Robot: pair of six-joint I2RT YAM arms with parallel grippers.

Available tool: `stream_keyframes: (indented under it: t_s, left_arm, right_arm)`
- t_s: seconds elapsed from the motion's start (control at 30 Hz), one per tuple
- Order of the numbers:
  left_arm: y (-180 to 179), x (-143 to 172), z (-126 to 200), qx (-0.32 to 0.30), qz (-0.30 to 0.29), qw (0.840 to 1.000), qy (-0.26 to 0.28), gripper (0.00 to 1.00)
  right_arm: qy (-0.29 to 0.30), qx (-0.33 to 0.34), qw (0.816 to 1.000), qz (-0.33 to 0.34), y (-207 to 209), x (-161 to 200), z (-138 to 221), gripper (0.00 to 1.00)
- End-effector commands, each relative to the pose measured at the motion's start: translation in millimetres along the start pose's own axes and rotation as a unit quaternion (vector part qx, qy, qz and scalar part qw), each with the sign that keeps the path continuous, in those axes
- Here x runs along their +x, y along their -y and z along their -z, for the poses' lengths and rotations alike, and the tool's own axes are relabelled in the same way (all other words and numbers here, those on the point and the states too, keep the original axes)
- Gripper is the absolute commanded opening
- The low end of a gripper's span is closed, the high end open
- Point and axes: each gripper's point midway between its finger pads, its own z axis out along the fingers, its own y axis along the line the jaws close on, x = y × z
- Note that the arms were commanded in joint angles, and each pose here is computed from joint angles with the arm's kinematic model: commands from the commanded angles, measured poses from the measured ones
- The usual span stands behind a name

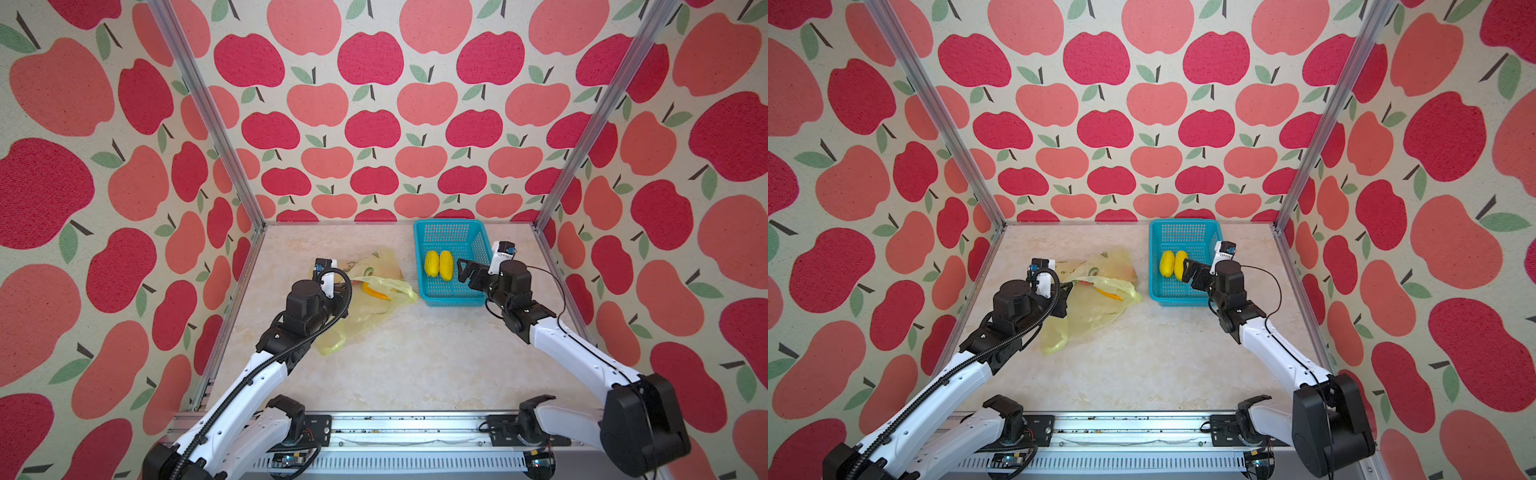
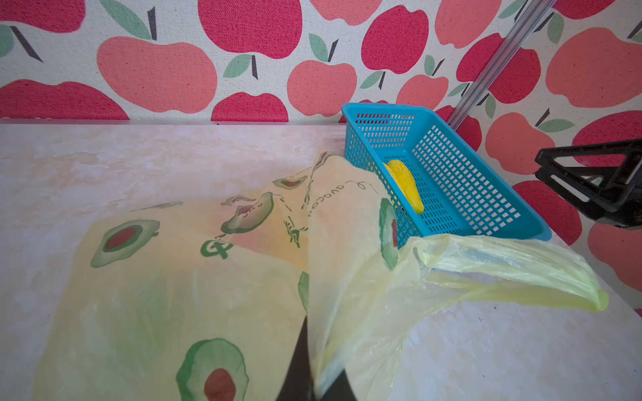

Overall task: Untie the knot of the plastic bag and take out the fruit
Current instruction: Place the fruit in the basket, then pick up the fruit from the plastic bag.

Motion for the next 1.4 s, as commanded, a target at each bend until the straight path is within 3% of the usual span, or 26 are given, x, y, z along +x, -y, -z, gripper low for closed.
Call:
stream_keyframes:
  t_s: [0.0, 0.13, 0.23, 0.4, 0.67, 0.83, 1.0, 1.17, 1.37]
  left_arm:
    - [-2, -1, 1, 0.000, 0.009, 1.000, 0.009, 0.00]
    - [-2, 1, -1, 0.001, 0.011, 1.000, 0.002, 0.00]
    - [1, 0, -1, 0.008, 0.013, 1.000, 0.002, 0.00]
    - [-2, 0, 1, 0.001, 0.012, 1.000, 0.009, 0.00]
    - [2, -2, 2, 0.012, 0.014, 1.000, 0.009, 0.00]
    - [1, -4, 5, 0.009, 0.013, 1.000, 0.014, 0.00]
    - [2, -6, 8, 0.010, 0.013, 1.000, 0.018, 0.00]
    - [0, -6, 9, 0.006, 0.013, 1.000, 0.021, 0.00]
    - [4, -7, 9, 0.015, 0.013, 1.000, 0.023, 0.00]
  right_arm:
    - [0.098, -0.086, 0.991, 0.036, -29, -35, 22, 0.99]
    - [0.023, -0.100, 0.992, 0.073, -41, -26, 16, 0.99]
    - [0.002, -0.144, 0.985, 0.092, -66, -15, 17, 0.99]
    - [0.010, -0.180, 0.955, 0.234, -136, 10, 40, 0.99]
    - [0.009, -0.270, 0.884, 0.382, -245, 71, 73, 0.70]
    - [-0.030, -0.296, 0.847, 0.441, -287, 135, 66, 0.53]
    - [-0.050, -0.272, 0.848, 0.452, -293, 168, 42, 0.41]
    - [-0.062, -0.262, 0.853, 0.446, -289, 189, 26, 0.40]
    - [-0.093, -0.203, 0.853, 0.471, -270, 214, -13, 0.38]
